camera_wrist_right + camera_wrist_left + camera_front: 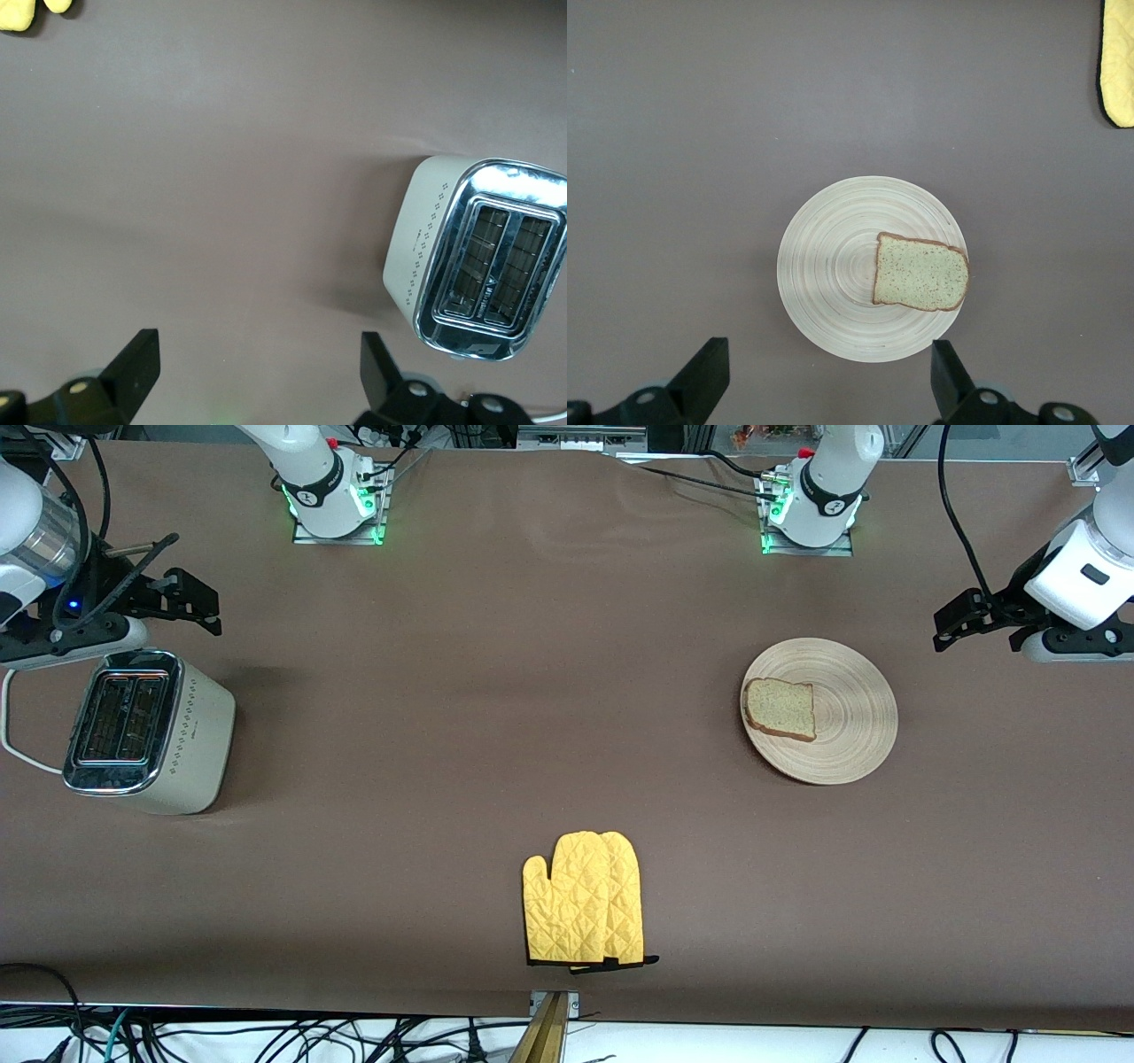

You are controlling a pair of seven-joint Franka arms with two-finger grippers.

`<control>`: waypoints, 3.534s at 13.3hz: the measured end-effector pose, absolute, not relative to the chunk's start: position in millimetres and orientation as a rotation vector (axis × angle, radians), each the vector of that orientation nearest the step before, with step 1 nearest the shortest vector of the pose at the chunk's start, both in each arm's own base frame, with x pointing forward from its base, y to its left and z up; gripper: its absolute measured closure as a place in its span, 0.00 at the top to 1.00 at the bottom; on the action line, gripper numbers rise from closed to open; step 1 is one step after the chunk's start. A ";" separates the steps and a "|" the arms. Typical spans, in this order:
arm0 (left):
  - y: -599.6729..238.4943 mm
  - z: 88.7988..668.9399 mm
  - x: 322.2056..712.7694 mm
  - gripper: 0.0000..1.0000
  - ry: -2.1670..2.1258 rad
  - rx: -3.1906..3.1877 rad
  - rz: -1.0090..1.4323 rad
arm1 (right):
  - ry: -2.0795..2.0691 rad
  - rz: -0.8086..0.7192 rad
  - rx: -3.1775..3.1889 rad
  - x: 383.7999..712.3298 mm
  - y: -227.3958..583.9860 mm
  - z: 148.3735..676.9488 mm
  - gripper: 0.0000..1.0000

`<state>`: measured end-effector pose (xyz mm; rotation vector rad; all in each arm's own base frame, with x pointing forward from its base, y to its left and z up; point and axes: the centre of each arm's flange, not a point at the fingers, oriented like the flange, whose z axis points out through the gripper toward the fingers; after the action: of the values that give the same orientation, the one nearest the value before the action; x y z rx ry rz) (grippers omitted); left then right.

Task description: Move plate and put bread in toaster

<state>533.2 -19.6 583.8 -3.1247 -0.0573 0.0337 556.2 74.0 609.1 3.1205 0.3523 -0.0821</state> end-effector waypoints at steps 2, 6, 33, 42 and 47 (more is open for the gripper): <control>-19.7 583.8 533.2 1.00 -0.057 -3.125 0.034 | 0.350 -0.109 3.123 554.1 74.0 607.9 1.00; -19.9 583.4 533.4 1.00 -0.056 -3.125 0.035 | 0.351 -0.114 3.123 553.4 74.0 608.3 1.00; -20.1 581.1 534.5 1.00 -0.056 -3.125 0.042 | 0.352 -0.126 3.122 552.0 73.8 608.9 1.00; -17.7 581.1 534.5 1.00 -0.062 -3.125 0.042 | 0.350 -0.126 3.122 552.1 73.3 608.9 1.00; -17.4 581.1 534.6 1.00 -0.063 -3.125 0.042 | 0.350 -0.126 3.122 552.1 73.2 608.9 1.00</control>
<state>534.6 -17.4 581.1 -3.1249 -0.0632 0.0418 552.1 73.2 608.9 3.1225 0.3499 -0.1259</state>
